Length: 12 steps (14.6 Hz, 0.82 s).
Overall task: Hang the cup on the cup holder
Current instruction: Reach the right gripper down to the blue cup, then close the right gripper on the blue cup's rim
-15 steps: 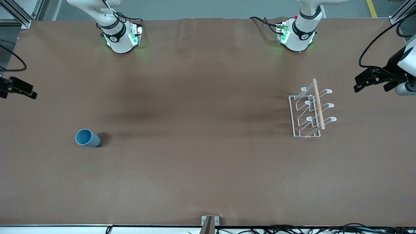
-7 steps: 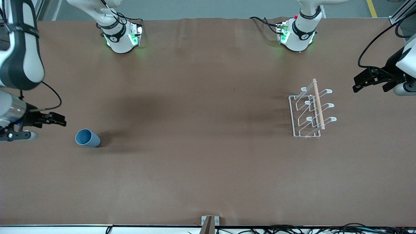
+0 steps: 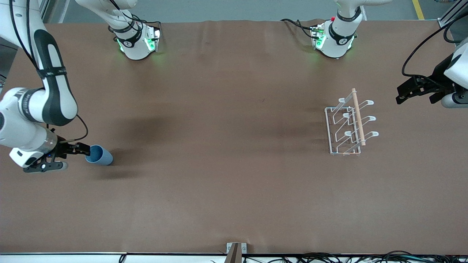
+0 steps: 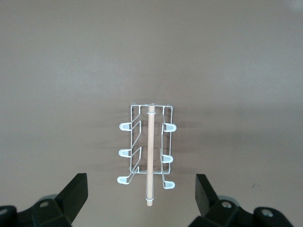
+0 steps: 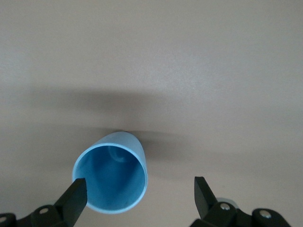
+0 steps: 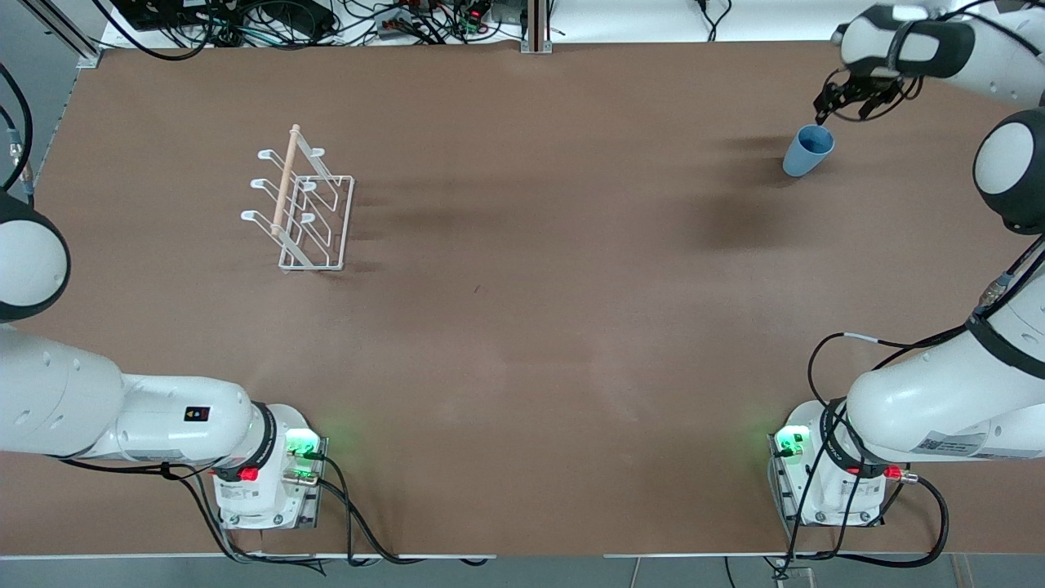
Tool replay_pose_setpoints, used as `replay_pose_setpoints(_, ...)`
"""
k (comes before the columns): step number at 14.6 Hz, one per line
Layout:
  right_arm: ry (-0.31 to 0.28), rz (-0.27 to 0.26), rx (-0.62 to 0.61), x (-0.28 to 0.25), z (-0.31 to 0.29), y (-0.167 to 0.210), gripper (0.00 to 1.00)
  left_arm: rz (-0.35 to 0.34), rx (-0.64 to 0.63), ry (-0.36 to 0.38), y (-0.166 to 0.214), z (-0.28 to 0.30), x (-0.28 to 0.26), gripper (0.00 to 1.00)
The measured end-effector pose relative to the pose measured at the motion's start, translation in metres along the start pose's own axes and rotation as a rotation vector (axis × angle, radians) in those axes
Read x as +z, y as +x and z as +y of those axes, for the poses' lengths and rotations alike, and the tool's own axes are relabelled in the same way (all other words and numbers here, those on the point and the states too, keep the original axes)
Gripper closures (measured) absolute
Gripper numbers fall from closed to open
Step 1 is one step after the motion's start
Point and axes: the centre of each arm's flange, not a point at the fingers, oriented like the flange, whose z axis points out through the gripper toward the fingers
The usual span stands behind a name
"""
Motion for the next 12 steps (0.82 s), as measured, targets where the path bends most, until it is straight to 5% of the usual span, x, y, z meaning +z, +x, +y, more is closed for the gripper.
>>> replay_pose_setpoints(6,0.000,-0.017,-0.003,0.046,-0.003,-0.004,0.04,0.000,0.001,0.000,0.000,0.000,0.000,0.00)
replay_pose_setpoints(10,0.005,-0.039,-0.007,0.065,-0.005,-0.005,0.23,-0.001,0.002,0.000,0.000,0.001,0.000,0.00)
replay_pose_setpoints(12,0.006,-0.044,-0.007,0.068,-0.005,-0.006,0.46,-0.004,0.003,0.000,0.001,0.002,0.002,0.00)
